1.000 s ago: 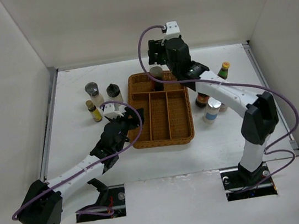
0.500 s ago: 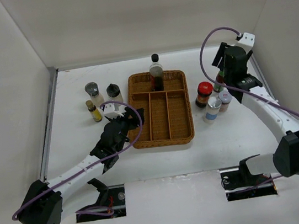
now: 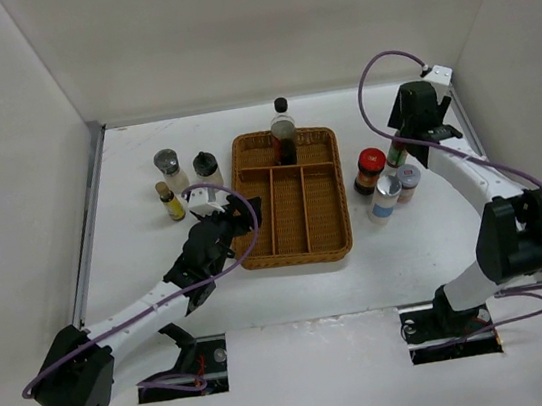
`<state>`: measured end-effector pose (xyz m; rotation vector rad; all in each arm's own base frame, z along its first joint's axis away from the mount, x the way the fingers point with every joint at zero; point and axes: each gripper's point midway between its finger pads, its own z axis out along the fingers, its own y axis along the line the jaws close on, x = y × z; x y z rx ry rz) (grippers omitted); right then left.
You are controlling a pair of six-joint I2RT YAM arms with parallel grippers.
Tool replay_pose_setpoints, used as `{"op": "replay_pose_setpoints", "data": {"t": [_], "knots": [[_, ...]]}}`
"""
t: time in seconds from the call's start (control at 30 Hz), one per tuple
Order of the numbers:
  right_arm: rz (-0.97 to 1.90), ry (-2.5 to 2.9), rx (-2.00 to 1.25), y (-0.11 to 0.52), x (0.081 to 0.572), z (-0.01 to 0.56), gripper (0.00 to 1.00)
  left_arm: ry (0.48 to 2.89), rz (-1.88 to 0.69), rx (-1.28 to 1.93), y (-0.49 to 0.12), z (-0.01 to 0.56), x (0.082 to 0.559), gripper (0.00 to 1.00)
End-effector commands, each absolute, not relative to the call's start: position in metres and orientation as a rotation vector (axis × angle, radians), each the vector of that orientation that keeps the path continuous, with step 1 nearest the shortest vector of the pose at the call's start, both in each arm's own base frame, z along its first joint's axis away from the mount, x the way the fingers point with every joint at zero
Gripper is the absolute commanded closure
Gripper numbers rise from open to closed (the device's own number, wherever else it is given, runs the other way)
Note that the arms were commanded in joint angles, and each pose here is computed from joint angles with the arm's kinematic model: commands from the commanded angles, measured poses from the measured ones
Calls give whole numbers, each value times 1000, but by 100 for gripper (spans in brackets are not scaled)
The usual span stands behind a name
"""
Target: Organize the condiment bottles
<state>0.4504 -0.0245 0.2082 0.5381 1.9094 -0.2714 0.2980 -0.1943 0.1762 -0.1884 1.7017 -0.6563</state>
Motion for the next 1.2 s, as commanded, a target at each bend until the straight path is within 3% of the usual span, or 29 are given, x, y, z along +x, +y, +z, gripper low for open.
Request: {"op": "replay_pose_setpoints", "data": {"t": [0.0,0.23,0.4,0.47,0.6,0.7,0.93,1.17], "knots": [[-197,1840,545,-22,468,238,30,1658,-694,-206,-197,186,301,30],[-193,1873,540,-18,481,227,47,1653,-697,-208,-196,188,301,30],[-191,1884,539,-17,482,224,42,1655,-697,-208,-196,186,301,30],[-191,1890,539,-18,481,223,46,1659,-698,-204,-198,186,301,30],[-200,1879,535,-19,480,228,66,1657,-697,-207,-197,185,302,30],[-191,1811,557,-21,477,249,74,1656,-701,-200,-199,187,300,30],[-167,1586,533,-16,476,338,77,1650,-704,-201,-198,188,300,30],[-101,1516,439,24,488,388,76,1637,-710,-202,-197,190,299,30]]}}
